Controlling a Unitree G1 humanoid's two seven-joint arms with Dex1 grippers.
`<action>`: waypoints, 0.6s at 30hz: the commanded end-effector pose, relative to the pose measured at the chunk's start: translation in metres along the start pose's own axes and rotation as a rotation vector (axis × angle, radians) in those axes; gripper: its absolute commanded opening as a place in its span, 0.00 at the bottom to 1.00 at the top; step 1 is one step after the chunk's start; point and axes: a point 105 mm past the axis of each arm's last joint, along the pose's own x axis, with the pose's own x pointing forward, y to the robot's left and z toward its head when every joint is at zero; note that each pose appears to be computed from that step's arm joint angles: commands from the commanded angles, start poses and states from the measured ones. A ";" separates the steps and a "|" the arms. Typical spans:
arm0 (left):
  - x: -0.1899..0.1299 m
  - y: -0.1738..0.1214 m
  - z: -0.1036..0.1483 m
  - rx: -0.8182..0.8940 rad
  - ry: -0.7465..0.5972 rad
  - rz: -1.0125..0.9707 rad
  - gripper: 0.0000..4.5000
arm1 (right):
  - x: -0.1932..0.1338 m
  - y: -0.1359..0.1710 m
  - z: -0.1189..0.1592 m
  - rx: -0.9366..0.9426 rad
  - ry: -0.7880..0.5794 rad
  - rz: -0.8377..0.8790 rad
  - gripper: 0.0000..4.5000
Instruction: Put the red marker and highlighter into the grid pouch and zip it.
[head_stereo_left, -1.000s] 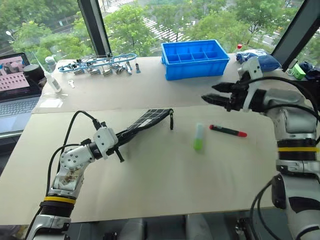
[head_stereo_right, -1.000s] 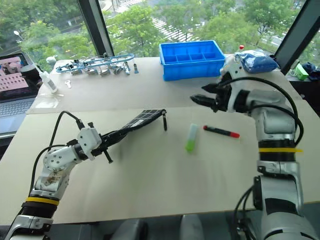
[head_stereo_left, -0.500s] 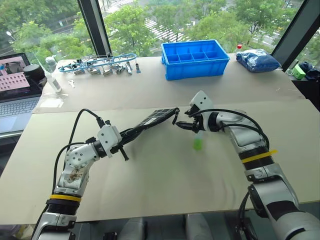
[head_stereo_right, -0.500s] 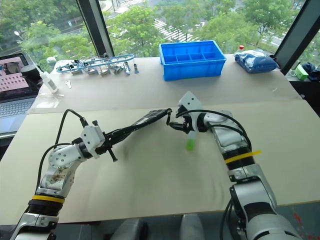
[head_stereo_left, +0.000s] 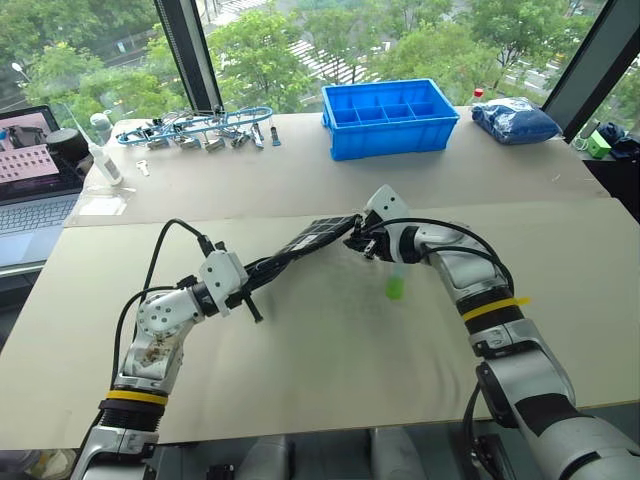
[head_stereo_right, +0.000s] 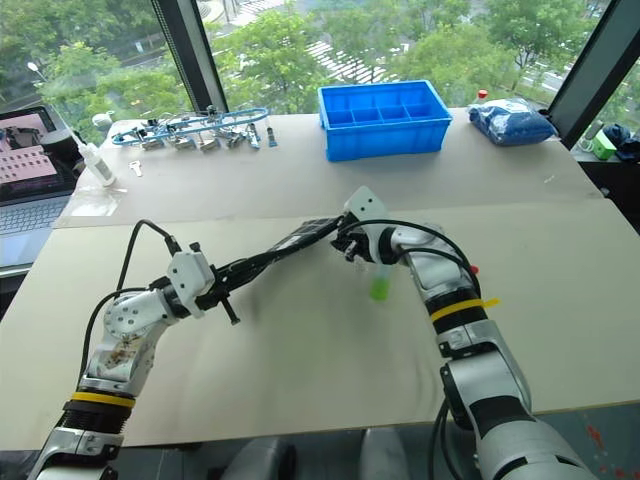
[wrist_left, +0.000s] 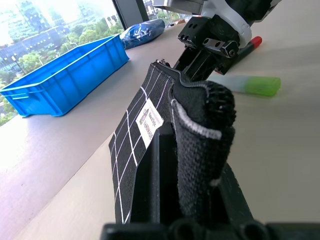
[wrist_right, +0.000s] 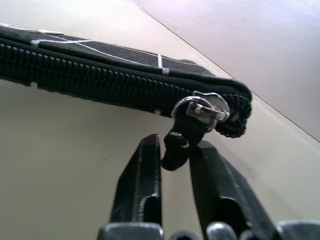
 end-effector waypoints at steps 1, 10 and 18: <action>0.003 0.002 0.011 0.029 -0.028 0.006 0.00 | -0.006 0.003 0.022 -0.045 -0.074 0.024 0.01; 0.005 0.001 0.010 0.027 -0.032 0.001 0.00 | -0.023 0.045 0.032 -0.133 -0.082 0.261 0.01; 0.008 -0.001 0.012 0.023 -0.046 -0.005 0.00 | -0.012 0.067 0.022 -0.166 -0.023 0.298 0.01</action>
